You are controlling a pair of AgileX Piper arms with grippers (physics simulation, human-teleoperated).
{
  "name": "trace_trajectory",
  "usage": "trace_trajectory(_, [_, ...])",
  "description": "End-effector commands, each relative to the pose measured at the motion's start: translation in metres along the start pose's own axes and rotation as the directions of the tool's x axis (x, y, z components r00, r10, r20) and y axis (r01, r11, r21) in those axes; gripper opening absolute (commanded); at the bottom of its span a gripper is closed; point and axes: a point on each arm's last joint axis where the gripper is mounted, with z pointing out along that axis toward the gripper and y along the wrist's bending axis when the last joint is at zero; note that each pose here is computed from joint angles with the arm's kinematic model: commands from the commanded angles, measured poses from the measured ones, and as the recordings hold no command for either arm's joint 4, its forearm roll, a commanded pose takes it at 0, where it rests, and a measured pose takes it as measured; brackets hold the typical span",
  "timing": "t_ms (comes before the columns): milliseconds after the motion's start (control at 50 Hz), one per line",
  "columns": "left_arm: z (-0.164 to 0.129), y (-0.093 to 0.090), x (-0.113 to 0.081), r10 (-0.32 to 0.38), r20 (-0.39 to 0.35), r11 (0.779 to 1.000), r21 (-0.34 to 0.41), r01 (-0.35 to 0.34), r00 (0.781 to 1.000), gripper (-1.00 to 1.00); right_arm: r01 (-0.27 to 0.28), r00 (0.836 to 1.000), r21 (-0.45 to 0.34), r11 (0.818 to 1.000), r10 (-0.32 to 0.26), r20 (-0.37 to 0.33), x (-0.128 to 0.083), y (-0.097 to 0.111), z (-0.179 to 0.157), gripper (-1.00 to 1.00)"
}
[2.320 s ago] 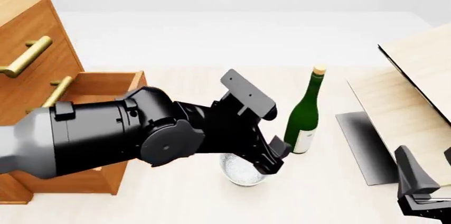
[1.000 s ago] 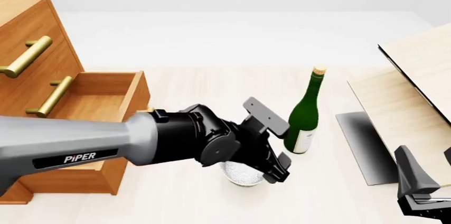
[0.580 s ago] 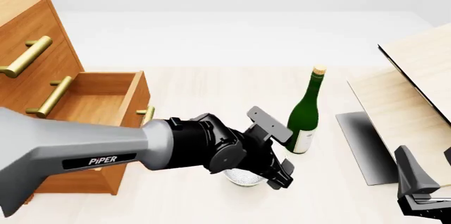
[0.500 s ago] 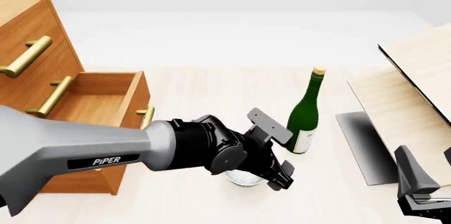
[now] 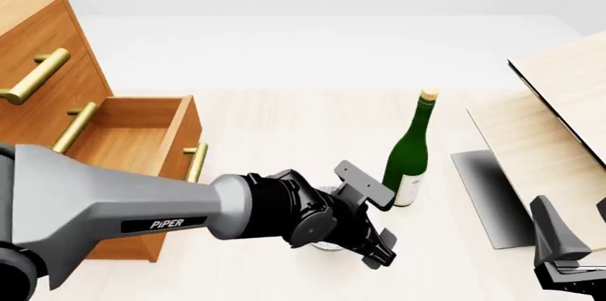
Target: Put the bowl in the bottom drawer of the cabinet.
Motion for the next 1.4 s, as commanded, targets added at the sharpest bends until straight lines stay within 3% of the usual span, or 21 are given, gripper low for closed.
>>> trace_trajectory(20, [0.004, 0.001, 0.006, -0.027, -0.007, 1.0, -0.002, 0.026, 1.0, 1.0, 0.0, 1.0, 0.0, 1.0, 0.0, 0.0, 0.0, 0.0, 0.0, 1.0])
trace_trajectory(260, [0.002, 0.008, 0.006, -0.046, -0.002, 0.999, -0.012, 0.046, 0.999, 1.0, 0.0, 1.0, 0.0, 1.0, 0.0, 0.0, 0.0, 0.0, 0.0, 1.0])
trace_trajectory(1400, [0.019, 0.006, 0.02, -0.109, -0.019, 0.994, -0.009, 0.109, 0.994, 1.0, 0.0, 1.0, 0.0, 1.0, 0.0, 0.0, 0.0, 0.0, 0.0, 1.0])
